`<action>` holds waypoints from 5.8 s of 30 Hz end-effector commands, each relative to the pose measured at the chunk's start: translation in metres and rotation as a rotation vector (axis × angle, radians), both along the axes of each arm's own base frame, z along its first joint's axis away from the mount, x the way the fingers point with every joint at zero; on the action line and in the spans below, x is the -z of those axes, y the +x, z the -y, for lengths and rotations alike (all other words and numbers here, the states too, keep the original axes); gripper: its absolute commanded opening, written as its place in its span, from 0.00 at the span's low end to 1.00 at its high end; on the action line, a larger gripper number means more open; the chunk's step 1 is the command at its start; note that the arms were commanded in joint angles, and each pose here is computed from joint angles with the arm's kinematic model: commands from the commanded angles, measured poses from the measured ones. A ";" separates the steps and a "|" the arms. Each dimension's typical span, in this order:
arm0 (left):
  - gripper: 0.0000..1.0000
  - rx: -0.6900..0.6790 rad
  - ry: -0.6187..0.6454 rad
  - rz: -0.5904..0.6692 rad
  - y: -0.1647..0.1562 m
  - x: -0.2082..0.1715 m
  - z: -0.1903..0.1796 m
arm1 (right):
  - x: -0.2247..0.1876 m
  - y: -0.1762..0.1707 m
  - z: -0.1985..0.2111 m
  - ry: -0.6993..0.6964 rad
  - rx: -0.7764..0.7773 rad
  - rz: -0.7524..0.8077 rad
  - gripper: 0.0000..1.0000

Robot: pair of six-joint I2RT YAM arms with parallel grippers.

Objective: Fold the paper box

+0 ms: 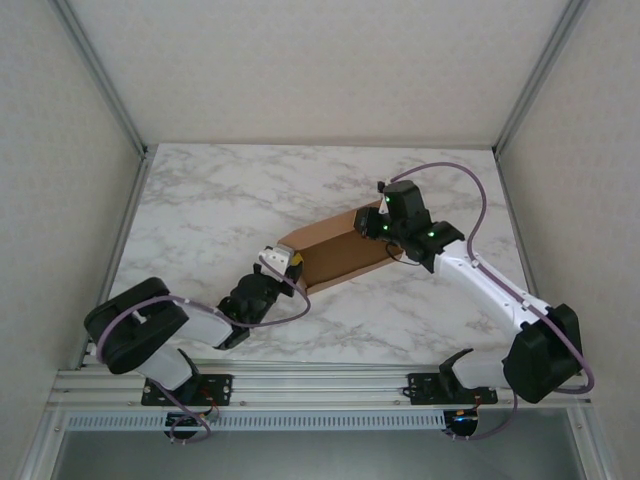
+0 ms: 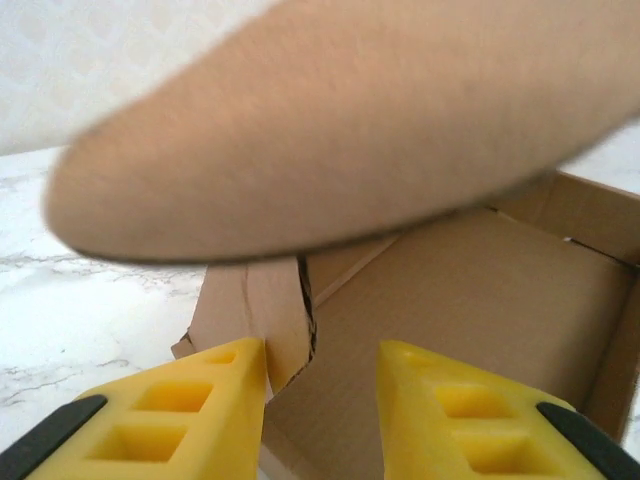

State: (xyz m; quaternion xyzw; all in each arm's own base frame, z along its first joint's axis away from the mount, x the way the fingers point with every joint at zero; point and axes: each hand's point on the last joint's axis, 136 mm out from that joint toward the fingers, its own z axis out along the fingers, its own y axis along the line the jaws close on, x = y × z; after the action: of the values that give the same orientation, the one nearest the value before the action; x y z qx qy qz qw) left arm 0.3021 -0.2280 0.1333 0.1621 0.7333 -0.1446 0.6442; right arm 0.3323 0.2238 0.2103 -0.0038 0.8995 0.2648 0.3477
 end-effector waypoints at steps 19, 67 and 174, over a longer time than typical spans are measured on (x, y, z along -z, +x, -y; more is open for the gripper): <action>0.27 -0.085 -0.247 -0.015 -0.041 -0.048 -0.054 | 0.027 0.008 0.002 -0.052 0.045 -0.060 0.24; 0.51 -0.206 -0.162 -0.063 0.034 -0.079 -0.069 | -0.021 0.131 0.093 -0.313 -0.073 0.659 0.76; 0.00 -0.334 -0.263 0.018 0.060 0.008 -0.062 | 0.133 0.039 0.035 -0.149 0.228 0.365 0.00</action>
State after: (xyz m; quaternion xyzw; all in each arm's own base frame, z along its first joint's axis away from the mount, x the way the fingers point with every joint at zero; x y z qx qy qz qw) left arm 0.3612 -0.1637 0.1590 -0.0618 0.6788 -0.1573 0.7147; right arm 0.3870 0.1908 0.1465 0.0464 0.7577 0.1981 0.6201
